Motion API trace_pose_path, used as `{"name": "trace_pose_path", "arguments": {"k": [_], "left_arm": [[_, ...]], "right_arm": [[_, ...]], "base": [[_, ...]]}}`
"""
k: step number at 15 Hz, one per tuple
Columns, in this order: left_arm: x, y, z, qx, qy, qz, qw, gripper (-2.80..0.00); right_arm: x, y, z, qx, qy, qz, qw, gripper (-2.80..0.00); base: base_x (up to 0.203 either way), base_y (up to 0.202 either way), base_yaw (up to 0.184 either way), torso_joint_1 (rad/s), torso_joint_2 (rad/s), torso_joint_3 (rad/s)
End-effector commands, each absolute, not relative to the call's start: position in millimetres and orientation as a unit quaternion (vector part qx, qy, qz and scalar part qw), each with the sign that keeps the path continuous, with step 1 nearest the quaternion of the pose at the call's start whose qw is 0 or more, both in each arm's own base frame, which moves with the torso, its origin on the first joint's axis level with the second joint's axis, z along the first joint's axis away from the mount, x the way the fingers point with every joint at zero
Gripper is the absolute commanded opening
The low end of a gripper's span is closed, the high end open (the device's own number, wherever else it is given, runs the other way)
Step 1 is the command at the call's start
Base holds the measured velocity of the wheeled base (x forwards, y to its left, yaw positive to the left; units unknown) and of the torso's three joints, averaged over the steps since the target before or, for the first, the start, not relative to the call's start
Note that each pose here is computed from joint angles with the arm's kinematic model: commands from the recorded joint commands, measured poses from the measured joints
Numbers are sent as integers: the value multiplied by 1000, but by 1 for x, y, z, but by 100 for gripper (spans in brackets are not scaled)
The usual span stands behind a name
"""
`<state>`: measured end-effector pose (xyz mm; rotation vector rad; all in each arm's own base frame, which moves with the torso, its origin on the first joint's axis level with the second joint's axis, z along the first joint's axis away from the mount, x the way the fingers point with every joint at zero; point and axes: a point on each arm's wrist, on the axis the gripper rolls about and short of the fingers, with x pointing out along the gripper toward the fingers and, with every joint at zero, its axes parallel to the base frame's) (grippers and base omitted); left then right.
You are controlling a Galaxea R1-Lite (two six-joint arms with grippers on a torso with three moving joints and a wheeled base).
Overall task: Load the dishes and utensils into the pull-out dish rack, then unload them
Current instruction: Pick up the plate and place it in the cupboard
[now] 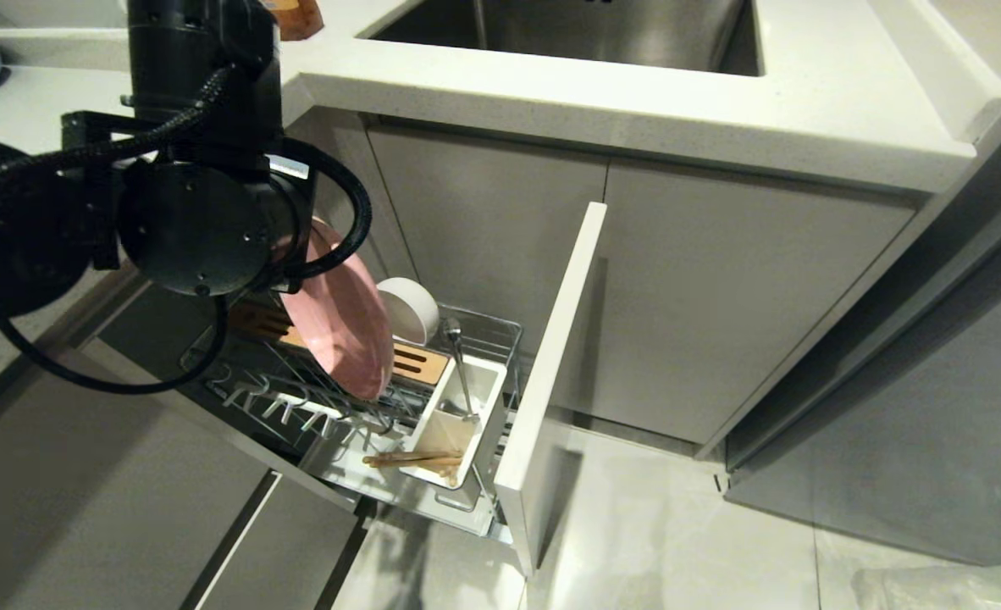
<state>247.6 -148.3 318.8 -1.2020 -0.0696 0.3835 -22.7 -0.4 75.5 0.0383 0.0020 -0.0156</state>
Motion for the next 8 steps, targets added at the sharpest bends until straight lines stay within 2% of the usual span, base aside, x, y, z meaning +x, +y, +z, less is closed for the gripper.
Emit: {"name": "trace_pose_path", "arguments": {"k": [1, 8], "left_arm": [[255, -151, 312, -560, -30, 189, 806, -280], [270, -152, 298, -556, -42, 222, 800, -280]], "right_arm": [[-22, 0, 75, 19, 2, -8, 1000, -280], [-22, 0, 75, 19, 3, -7, 1000, -280]], "base": [[0, 0, 0, 0, 0, 0], [0, 0, 0, 0, 0, 0]]}}
